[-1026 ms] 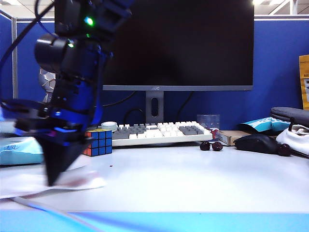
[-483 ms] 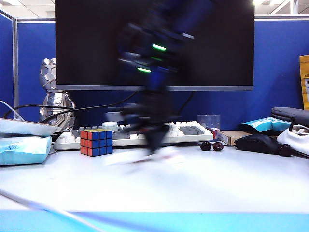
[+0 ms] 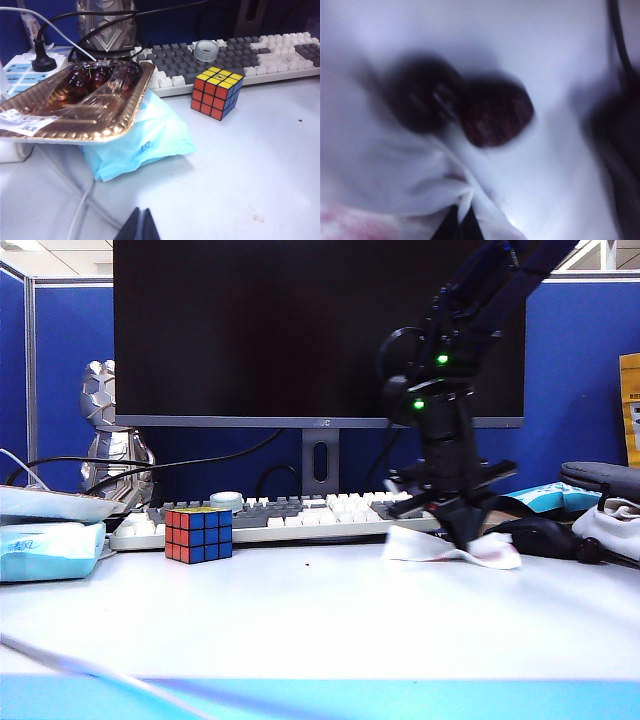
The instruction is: Use the wet wipes on the table to wipe the cherry juice off the table, then put the wipes back on the table.
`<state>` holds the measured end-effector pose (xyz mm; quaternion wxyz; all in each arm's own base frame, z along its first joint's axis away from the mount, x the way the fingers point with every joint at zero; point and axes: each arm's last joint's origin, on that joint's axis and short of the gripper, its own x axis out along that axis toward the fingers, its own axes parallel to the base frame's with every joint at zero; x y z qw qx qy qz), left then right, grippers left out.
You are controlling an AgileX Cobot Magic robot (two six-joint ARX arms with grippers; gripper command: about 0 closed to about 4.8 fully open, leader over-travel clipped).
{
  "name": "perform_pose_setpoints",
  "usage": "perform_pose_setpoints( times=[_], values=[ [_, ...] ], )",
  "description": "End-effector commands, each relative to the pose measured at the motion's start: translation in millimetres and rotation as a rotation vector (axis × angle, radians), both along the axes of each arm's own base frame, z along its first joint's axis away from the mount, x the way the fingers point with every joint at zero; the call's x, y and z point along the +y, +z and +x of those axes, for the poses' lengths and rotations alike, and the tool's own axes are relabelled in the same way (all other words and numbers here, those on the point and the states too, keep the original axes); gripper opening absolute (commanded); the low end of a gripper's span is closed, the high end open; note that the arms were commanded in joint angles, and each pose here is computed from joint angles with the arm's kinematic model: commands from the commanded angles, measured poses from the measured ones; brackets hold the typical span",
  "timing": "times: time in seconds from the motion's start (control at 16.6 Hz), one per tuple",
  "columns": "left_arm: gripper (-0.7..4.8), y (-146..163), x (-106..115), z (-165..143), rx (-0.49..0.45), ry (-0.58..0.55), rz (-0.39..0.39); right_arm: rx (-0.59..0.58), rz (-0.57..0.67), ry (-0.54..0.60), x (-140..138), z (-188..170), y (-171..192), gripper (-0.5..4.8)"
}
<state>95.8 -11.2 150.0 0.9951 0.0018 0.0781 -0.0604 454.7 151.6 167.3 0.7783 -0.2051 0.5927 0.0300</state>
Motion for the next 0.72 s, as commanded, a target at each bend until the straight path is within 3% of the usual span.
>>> perform_pose_setpoints(
  times=[0.06, 0.24, 0.3, 0.42, 0.6, 0.72],
  values=[
    [-0.02, -1.1, 0.1, -0.3, 0.009, -0.001, -0.003, 0.199, 0.169, 0.093, 12.7, -11.4, -28.0, -0.01],
    [-0.02, -1.1, 0.1, -0.3, 0.009, -0.001, -0.003, 0.201, 0.268, 0.279, 48.5, -20.9, -27.3, -0.01],
    [-0.02, -1.1, 0.1, -0.3, 0.009, -0.001, -0.003, 0.227, 0.276, 0.415, 73.7, -34.2, -27.3, -0.01],
    [-0.02, -1.1, 0.1, -0.3, 0.009, -0.001, -0.003, 0.272, 0.247, 0.522, 101.0, -54.2, -27.7, -0.01],
    [-0.02, -1.1, 0.1, -0.3, 0.009, -0.001, -0.003, 0.401, 0.114, 0.558, 116.0, -82.2, -28.4, -0.01],
    [-0.02, -1.1, 0.1, -0.3, 0.009, -0.001, -0.003, 0.428, 0.004, 0.473, 110.9, -87.2, -27.8, -0.01]
  ],
)
